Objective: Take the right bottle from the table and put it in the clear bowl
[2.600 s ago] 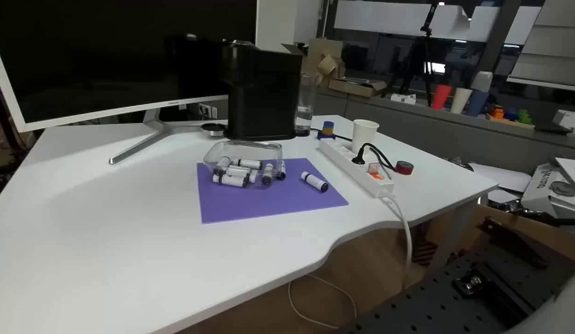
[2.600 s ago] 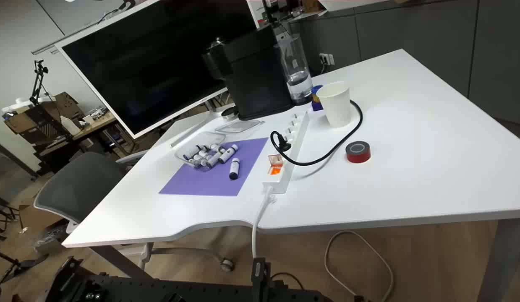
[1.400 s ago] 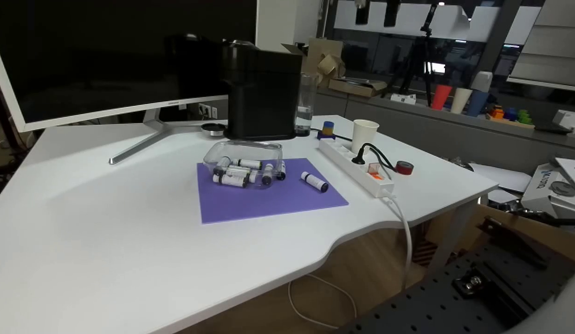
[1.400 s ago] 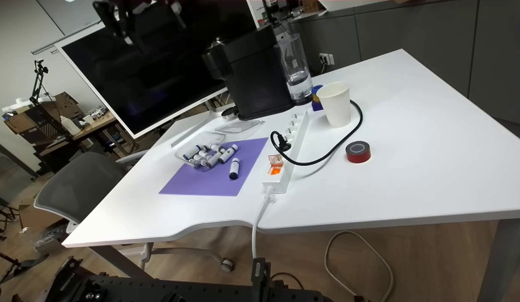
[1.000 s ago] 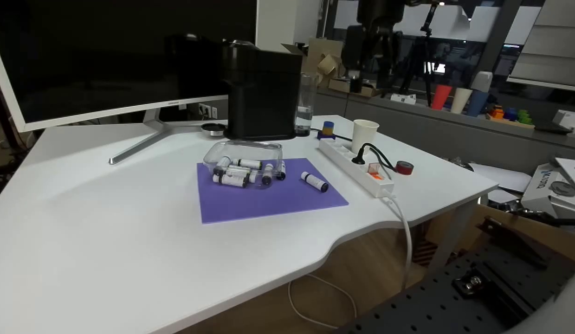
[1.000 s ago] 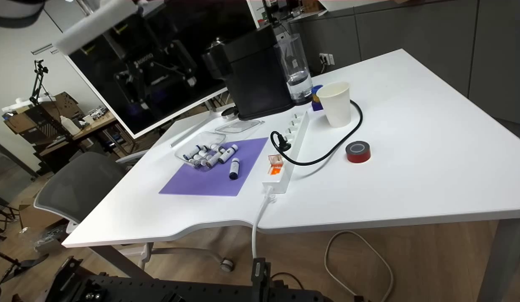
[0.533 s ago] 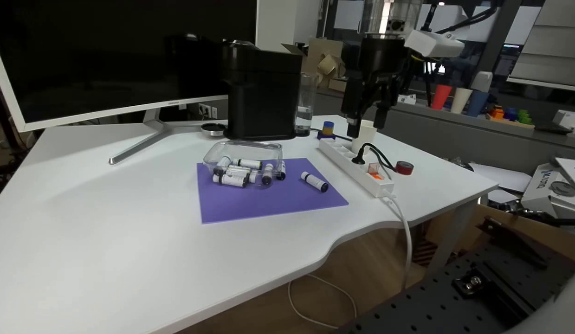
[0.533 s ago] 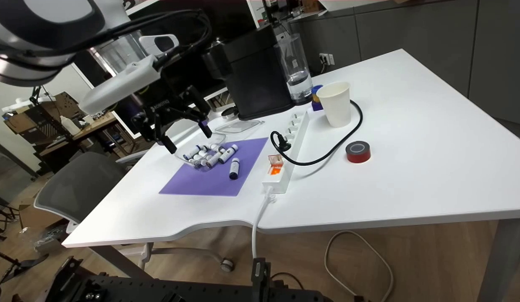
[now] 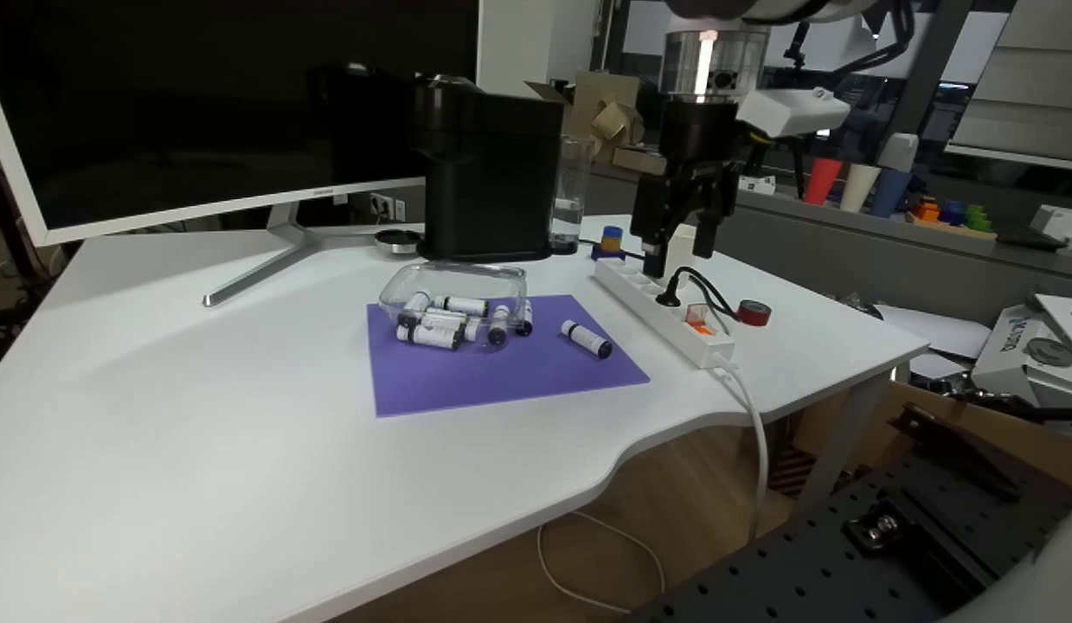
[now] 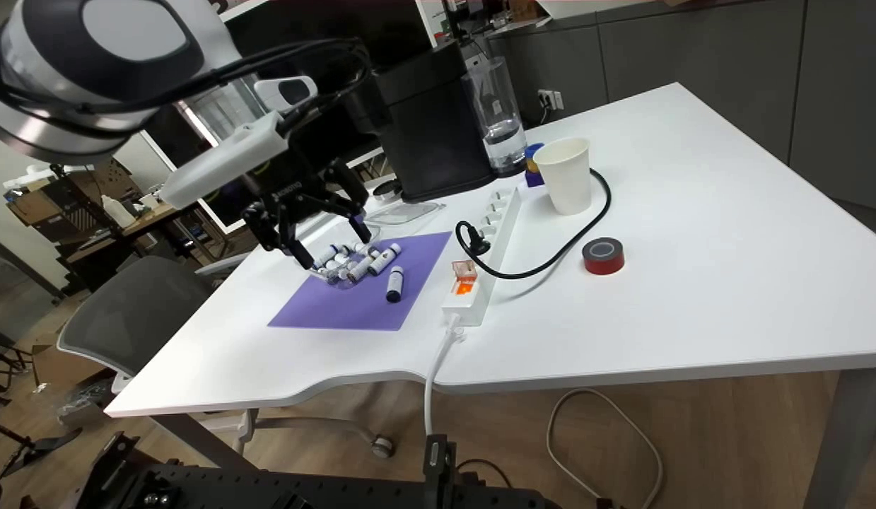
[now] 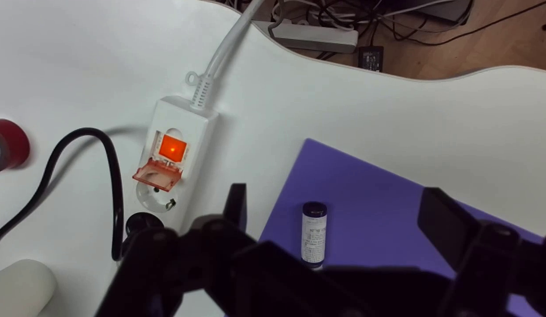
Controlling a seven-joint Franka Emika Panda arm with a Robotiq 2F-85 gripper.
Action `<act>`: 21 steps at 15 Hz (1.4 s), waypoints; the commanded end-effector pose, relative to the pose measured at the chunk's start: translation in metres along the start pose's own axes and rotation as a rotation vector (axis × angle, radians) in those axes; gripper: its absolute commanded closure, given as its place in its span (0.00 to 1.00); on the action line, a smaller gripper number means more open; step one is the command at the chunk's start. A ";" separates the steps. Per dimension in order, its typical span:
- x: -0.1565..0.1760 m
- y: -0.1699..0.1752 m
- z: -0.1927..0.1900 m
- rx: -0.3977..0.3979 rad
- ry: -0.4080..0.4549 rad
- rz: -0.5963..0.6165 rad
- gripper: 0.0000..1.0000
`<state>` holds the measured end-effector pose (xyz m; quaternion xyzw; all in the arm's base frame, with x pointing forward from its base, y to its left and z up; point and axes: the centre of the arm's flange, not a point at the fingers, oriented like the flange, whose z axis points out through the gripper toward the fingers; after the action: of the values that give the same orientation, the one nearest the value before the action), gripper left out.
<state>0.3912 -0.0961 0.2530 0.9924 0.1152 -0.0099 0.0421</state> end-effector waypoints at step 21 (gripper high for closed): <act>0.112 -0.004 0.137 0.026 0.114 0.091 0.68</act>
<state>0.4851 -0.0759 0.1101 0.9950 0.0899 0.0320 0.0288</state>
